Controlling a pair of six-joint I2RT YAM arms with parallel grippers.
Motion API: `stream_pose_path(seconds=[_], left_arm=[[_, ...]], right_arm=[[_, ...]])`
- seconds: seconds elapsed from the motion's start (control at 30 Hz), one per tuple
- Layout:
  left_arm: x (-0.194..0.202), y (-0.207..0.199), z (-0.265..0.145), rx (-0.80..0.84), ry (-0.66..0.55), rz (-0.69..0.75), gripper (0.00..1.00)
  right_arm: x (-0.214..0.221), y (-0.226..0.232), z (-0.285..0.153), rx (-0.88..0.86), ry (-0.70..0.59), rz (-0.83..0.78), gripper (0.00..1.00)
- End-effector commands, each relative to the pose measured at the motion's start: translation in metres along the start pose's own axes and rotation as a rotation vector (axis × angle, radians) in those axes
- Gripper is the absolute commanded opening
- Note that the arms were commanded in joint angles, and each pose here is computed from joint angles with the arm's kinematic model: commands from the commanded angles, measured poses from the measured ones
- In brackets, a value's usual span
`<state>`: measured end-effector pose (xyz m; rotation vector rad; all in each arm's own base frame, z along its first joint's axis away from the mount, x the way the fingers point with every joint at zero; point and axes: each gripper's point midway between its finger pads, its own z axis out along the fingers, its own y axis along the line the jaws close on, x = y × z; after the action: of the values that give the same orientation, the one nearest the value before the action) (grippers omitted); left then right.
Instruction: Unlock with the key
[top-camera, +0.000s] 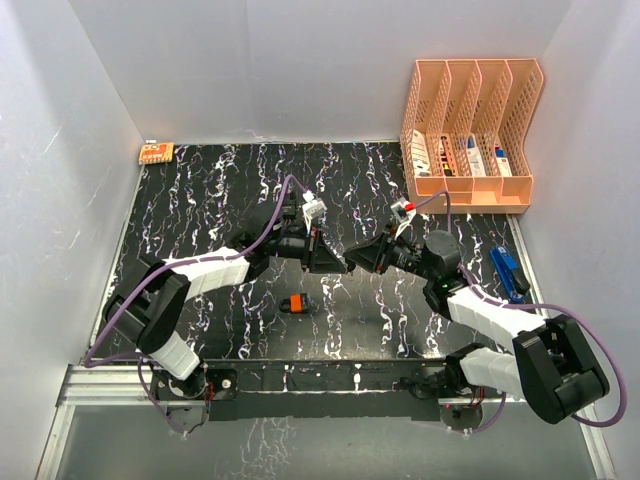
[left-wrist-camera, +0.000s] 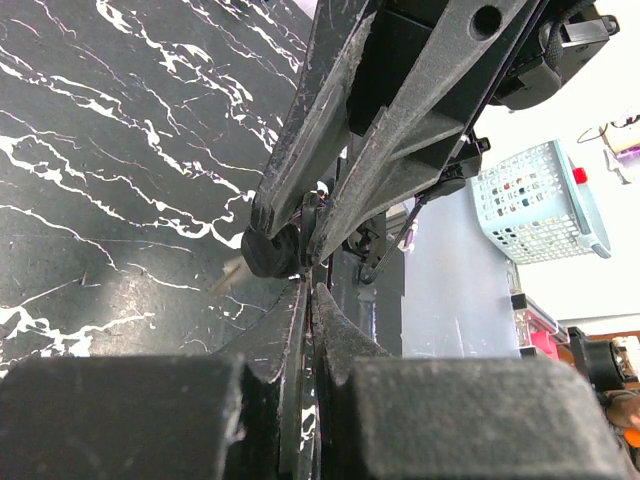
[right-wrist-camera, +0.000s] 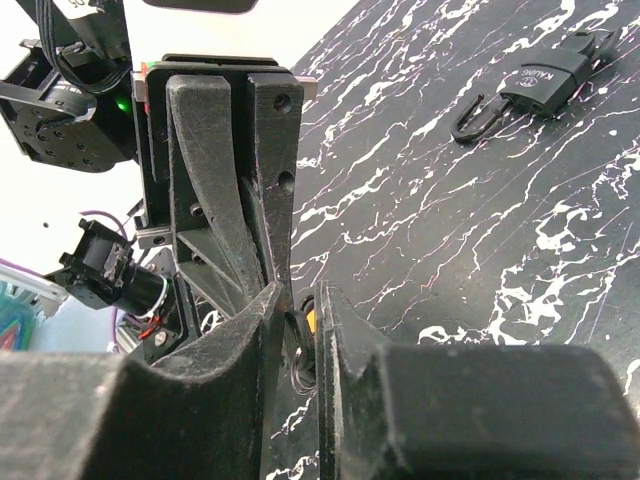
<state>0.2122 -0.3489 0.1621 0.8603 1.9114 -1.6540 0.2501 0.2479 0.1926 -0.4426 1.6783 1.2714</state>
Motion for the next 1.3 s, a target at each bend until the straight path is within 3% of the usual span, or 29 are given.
stream_pose_path(seconds=[0.0,0.2,0.43,0.6,0.83,0.93,1.03,1.27], left_arm=[[-0.027,-0.022,0.002,0.086,-0.033,0.101,0.0],[-0.028,-0.022,0.002,0.088,-0.019,0.098,0.0],[-0.031,-0.016,-0.002,0.061,-0.025,0.076,0.0],[-0.034,0.002,-0.01,-0.041,-0.056,0.048,0.38],[-0.033,0.034,-0.038,-0.299,-0.133,0.054,0.7],[-0.028,0.048,-0.058,-0.463,-0.196,0.051,0.97],[-0.018,0.061,-0.084,-0.626,-0.248,0.028,0.98],[0.048,0.081,-0.119,-0.859,-0.063,-0.07,0.98]], right_arm=[[-0.005,0.008,0.001,-0.044,-0.01,-0.031,0.15],[-0.002,0.009,0.001,-0.052,0.002,-0.03,0.01],[-0.001,0.008,0.001,-0.044,0.004,-0.021,0.0],[-0.008,-0.002,0.0,0.03,-0.036,0.004,0.0],[-0.019,-0.025,-0.007,0.179,-0.112,0.056,0.0],[-0.019,-0.037,-0.011,0.244,-0.129,0.082,0.0],[-0.017,-0.043,-0.014,0.283,-0.131,0.093,0.0],[-0.012,-0.045,-0.016,0.301,-0.113,0.099,0.0]])
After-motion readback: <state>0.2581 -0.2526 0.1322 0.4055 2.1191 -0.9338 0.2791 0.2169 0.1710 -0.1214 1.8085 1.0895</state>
